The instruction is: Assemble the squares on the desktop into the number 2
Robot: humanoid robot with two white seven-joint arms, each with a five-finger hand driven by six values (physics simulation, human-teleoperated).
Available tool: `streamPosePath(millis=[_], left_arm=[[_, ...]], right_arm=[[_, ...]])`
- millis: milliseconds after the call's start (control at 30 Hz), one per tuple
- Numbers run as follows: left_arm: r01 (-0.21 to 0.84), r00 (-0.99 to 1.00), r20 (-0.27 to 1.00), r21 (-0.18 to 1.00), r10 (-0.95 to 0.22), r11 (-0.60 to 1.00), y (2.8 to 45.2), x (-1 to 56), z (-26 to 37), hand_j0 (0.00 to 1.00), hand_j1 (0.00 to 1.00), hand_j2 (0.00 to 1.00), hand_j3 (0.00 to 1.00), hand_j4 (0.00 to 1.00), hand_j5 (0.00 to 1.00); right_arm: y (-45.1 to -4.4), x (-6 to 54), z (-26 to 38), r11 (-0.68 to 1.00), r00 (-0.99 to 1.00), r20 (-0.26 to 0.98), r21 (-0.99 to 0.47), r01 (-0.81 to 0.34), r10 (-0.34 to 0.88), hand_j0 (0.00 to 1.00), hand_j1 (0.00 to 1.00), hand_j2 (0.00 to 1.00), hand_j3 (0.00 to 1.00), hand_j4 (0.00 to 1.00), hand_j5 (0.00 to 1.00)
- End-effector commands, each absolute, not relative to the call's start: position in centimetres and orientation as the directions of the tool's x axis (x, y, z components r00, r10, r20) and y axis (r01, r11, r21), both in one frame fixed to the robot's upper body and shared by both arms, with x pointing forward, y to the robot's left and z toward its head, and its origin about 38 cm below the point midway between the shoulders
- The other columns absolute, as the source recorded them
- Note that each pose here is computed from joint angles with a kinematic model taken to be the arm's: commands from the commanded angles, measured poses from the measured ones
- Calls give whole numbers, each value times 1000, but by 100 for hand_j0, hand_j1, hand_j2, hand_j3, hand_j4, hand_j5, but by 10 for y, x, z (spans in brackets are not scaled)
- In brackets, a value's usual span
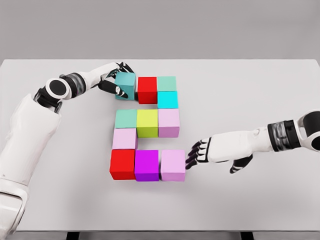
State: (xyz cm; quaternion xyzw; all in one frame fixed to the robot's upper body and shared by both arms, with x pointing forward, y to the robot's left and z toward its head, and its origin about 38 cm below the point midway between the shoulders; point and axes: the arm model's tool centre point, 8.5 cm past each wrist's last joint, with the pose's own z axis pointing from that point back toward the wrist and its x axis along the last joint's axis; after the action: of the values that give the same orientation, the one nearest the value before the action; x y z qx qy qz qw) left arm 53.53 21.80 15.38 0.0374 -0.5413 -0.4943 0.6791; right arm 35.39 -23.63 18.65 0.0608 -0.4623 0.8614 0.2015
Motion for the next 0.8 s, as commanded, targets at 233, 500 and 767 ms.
streamPosePath(millis=[233, 500, 767], left_arm=[[633, -76, 703, 582, -707, 511, 215, 535, 153, 46, 46, 46, 46, 46, 46], [632, -76, 704, 582, -706, 512, 216, 535, 154, 59, 59, 59, 59, 59, 59], [624, -76, 706, 584, -704, 519, 218, 537, 158, 69, 69, 69, 69, 69, 69]], right_arm=[[-240, 356, 183, -517, -916, 261, -763, -389, 303, 100, 100, 100, 100, 100, 100], [-244, 358, 180, -536, -920, 236, -755, -377, 314, 100, 100, 100, 100, 100, 100], [-236, 358, 180, -533, -925, 238, -762, -368, 297, 100, 100, 100, 100, 100, 100]])
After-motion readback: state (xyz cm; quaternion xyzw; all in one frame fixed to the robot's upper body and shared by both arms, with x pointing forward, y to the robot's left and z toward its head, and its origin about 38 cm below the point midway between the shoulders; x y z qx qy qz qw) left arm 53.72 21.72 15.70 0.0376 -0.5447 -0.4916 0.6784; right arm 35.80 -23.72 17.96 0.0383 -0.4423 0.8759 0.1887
